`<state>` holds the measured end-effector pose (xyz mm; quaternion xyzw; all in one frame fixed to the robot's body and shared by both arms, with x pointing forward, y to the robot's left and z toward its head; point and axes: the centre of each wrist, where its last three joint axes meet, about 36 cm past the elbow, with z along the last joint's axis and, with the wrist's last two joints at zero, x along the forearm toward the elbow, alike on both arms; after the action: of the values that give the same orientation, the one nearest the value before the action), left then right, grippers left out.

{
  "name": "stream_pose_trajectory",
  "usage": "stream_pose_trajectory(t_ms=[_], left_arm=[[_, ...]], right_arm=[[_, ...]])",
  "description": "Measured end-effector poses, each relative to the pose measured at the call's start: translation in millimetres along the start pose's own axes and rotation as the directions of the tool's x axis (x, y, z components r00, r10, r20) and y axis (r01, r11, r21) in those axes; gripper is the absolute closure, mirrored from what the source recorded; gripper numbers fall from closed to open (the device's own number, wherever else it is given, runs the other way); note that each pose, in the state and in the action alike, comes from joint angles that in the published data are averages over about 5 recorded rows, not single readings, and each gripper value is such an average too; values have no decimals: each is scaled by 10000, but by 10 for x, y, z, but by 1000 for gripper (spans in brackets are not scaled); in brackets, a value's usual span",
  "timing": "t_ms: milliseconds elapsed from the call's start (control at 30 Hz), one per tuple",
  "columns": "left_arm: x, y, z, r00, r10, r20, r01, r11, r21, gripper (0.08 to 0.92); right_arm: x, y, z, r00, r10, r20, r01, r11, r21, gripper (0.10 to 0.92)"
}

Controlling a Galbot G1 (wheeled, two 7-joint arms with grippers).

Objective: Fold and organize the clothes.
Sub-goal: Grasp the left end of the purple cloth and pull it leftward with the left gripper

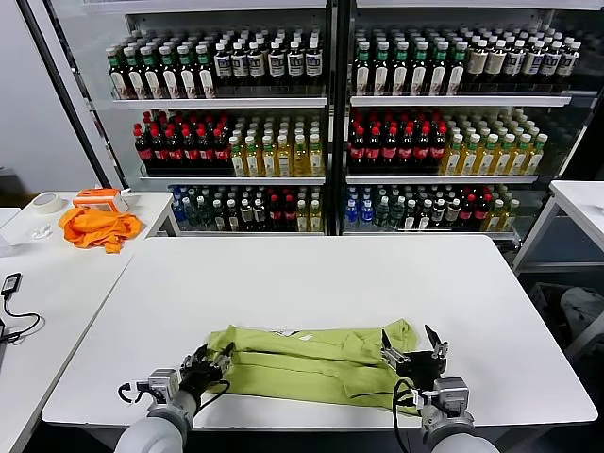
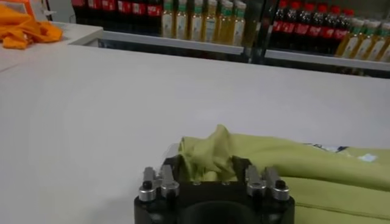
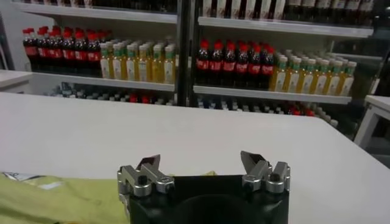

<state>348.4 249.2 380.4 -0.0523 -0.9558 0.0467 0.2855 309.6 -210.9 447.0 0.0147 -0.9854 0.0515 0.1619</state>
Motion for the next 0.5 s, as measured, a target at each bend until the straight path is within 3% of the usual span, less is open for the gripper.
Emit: stream_pose_trajectory(t_ms=[333, 500], left_arm=[[-57, -63, 46, 10000, 46, -17, -46, 10000, 15, 774], [-72, -73, 63, 9998, -41, 178, 48, 9992, -404, 880]], right_arm=[[-23, -20, 8, 10000, 93, 4, -93, 9999, 41, 200], [-10, -49, -9, 9999, 157, 50, -157, 9998, 114, 200]])
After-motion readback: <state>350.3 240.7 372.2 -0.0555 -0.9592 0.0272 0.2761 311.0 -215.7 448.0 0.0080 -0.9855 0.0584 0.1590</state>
